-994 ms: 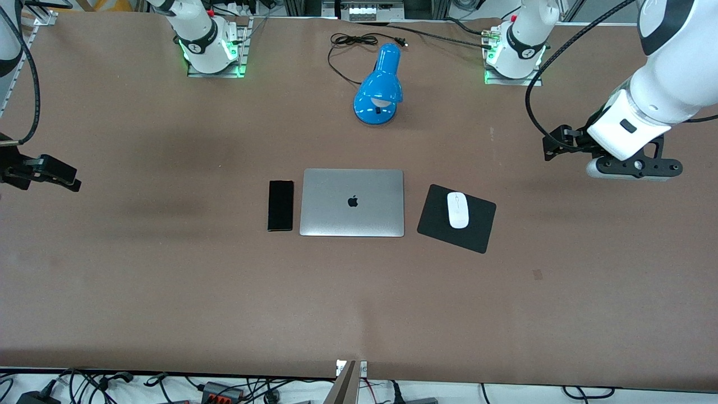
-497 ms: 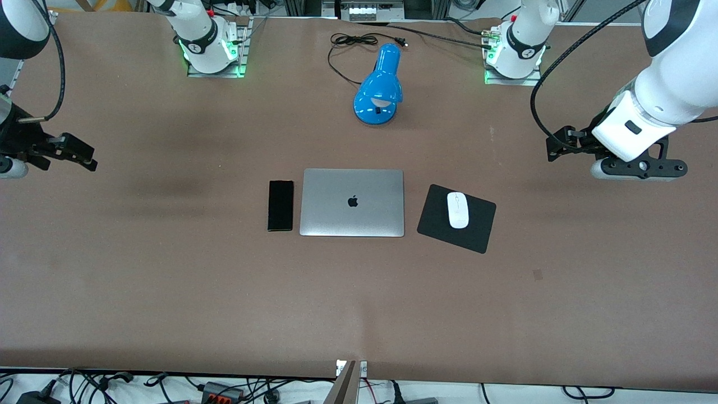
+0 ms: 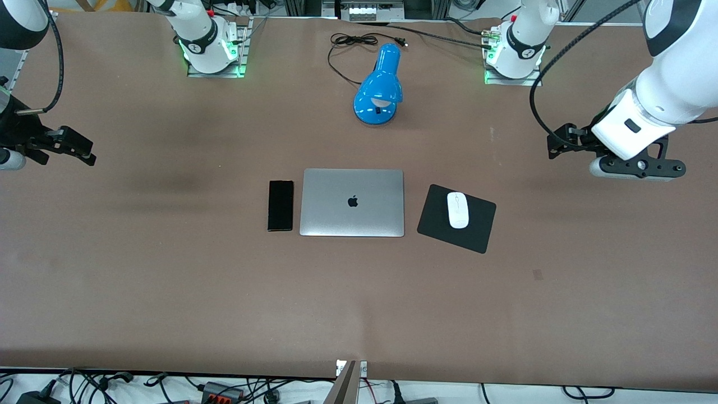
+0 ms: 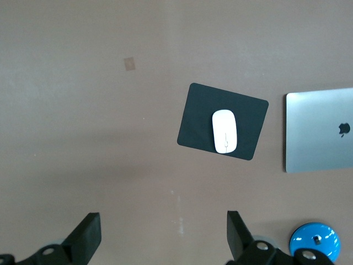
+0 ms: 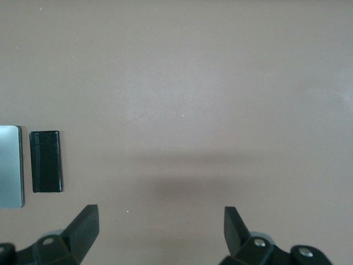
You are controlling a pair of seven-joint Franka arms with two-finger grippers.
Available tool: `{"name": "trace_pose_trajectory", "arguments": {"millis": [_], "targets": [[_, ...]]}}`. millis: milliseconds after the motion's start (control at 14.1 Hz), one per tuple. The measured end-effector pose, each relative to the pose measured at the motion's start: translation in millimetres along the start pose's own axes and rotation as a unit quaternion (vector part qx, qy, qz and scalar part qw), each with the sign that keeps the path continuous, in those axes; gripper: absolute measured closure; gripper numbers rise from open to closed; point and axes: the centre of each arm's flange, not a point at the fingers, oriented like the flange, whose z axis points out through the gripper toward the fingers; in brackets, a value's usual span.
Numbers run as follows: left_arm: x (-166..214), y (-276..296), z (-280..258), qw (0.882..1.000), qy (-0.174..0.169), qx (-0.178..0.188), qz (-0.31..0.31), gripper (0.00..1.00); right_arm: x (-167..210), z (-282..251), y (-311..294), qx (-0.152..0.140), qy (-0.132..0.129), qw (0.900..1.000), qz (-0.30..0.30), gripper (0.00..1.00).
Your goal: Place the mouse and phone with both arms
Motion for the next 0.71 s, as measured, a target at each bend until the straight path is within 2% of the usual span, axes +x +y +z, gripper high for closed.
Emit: {"name": "trace_pose_trajectory", "arguments": {"millis": [710], "targets": [[-4.5,-0.2,-28.5,1.0,0.025,-0.001,0.011,0.0,0.4,-1.9,3.2,0.0,0.002,1.0,0.003,0.0]]}}
